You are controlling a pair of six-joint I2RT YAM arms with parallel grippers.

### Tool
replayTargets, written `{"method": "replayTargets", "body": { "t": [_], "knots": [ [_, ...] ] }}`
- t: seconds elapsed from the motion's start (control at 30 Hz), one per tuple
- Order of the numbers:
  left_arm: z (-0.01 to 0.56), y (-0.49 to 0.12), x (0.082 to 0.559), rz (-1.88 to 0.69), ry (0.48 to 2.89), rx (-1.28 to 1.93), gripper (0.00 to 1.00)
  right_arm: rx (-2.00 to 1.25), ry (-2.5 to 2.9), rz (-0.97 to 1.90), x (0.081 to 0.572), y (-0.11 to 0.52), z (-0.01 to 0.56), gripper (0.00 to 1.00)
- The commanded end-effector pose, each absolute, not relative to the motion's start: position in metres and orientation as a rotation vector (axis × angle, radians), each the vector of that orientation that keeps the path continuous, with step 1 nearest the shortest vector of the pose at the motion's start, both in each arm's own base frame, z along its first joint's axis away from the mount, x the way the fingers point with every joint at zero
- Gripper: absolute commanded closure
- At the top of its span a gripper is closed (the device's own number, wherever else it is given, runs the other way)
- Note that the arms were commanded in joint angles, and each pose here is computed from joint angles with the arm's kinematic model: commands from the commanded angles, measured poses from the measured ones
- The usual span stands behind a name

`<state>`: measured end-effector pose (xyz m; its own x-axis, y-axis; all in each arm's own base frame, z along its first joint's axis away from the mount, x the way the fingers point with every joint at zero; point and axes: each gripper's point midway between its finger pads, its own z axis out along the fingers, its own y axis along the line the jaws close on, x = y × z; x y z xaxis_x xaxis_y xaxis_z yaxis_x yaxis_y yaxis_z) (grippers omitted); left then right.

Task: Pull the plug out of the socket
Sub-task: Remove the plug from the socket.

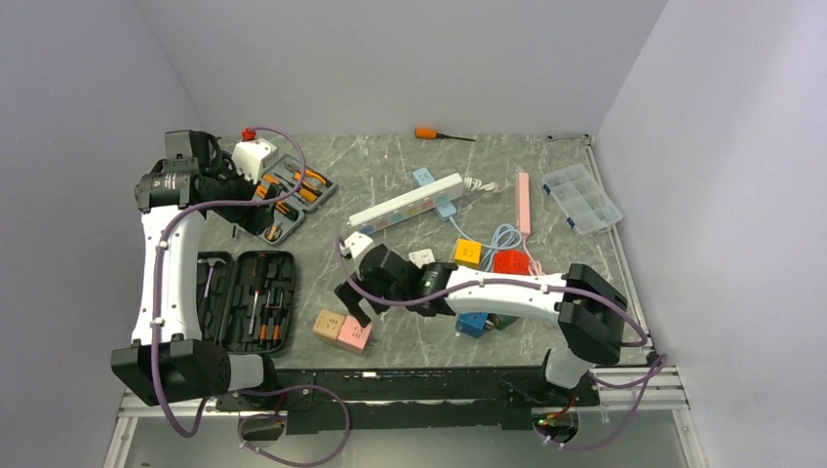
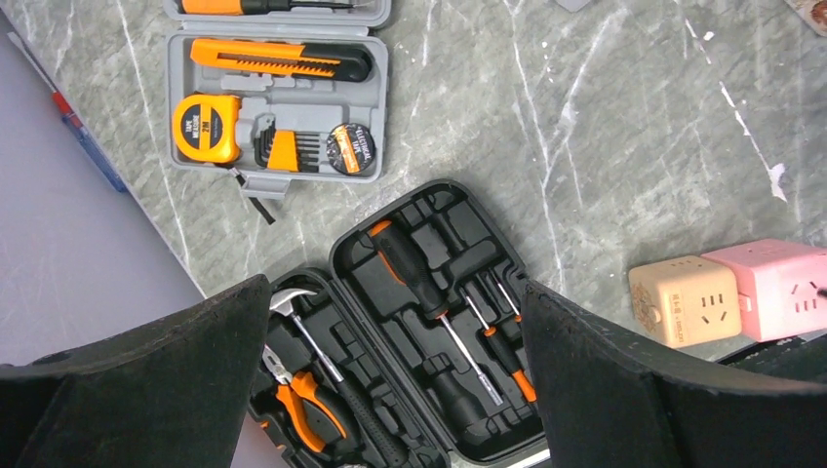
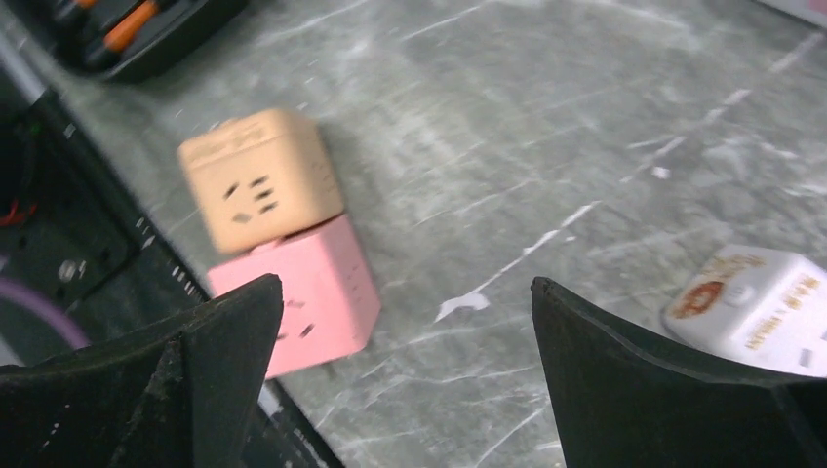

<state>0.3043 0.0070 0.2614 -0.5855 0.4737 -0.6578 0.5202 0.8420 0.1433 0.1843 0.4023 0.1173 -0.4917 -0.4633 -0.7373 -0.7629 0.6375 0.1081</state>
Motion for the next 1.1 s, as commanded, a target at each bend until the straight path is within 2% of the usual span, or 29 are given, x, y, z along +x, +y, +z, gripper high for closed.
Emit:
{"method": "replayTargets", "body": {
  "t": [0.0, 0.3, 0.63, 0.8, 1.07],
  "knots": [
    [0.273, -0.006, 0.300, -0.157, 2.227, 0.771, 0.01, -1.157, 1.967, 0.777, 0.145, 0.426, 0.138, 0.00],
    [0.279, -0.011, 0.299, -0.171, 2.196, 0.774, 0.01, -1.286, 1.898, 0.808, 0.122, 0.433, 0.117, 0.00],
    [0.289, -0.006, 0.303, -0.082, 2.111, 0.767, 0.01, -1.360, 1.931, 0.732, 0.125, 0.454, 0.082, 0.00],
    [0.294, -0.010, 0.303, -0.119, 2.109, 0.766, 0.01, -1.367, 1.952, 0.669, 0.130, 0.452, 0.066, 0.01],
    [0.282, -0.015, 0.299, -0.163, 2.122, 0.765, 0.01, -1.320, 1.966, 0.624, 0.137, 0.445, 0.047, 0.13]
  ]
}}
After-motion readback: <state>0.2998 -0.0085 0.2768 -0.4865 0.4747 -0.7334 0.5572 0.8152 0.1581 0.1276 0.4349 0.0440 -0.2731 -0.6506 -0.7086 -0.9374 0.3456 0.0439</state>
